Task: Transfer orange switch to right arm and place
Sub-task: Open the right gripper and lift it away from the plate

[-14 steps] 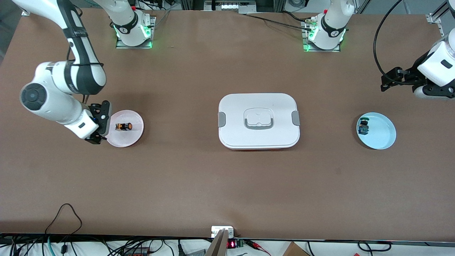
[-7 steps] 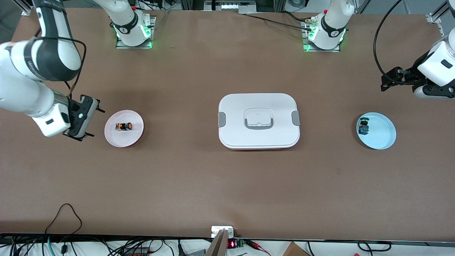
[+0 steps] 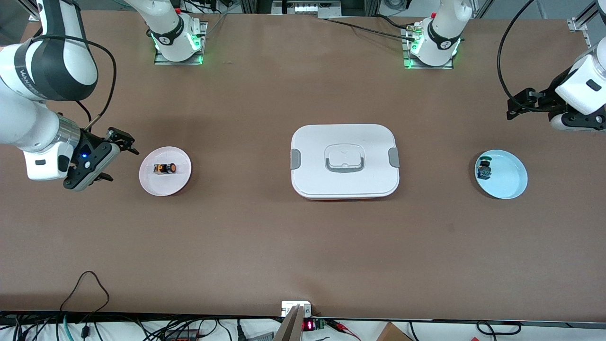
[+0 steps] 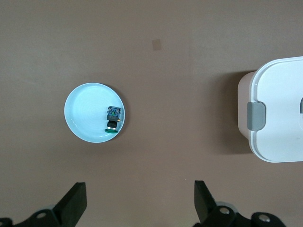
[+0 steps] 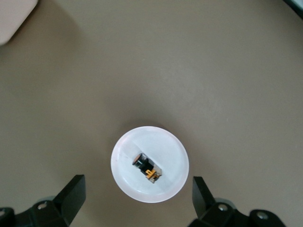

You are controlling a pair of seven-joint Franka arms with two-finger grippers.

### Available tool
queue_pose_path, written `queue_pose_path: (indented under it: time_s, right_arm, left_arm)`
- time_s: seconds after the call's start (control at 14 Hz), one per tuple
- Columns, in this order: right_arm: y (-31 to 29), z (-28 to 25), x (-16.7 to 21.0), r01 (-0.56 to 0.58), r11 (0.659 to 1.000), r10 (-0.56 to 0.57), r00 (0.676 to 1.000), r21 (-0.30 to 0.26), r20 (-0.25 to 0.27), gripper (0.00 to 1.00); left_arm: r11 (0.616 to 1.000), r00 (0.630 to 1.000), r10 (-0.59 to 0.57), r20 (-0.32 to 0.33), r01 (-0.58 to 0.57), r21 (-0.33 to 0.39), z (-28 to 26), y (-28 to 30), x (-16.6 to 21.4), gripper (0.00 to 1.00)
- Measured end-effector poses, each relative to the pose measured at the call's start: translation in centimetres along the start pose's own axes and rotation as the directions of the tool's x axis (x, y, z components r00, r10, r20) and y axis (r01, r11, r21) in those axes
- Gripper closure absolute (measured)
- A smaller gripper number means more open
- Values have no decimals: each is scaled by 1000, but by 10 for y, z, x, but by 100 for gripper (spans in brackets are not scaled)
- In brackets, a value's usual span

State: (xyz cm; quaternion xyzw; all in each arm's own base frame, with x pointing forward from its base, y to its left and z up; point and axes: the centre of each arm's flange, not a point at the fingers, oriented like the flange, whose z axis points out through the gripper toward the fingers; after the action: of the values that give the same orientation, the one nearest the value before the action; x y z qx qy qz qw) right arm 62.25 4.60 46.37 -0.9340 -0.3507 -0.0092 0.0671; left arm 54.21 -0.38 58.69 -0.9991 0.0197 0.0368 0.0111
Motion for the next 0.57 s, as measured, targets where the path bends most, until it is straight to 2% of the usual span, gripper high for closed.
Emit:
queue_pose_path:
  time_s: [0.14,0.36,0.43,0.57]
  right_arm:
    - [-9,3,0,-166,986,165,985,28,46,0]
    - [-33,2,2,-368,929,361,924,41,128,0]
    - [-41,-4,2,-402,915,393,908,37,143,0]
    - [-44,-19,-1,-432,901,425,895,29,132,0]
  left_arm:
    - [1000,1000,0,1,0,0,0,0,0,0]
    - [1000,1000,0,1,0,0,0,0,0,0]
    - [1000,1000,0,2,0,0,0,0,0,0]
    - [1000,1000,0,2,0,0,0,0,0,0]
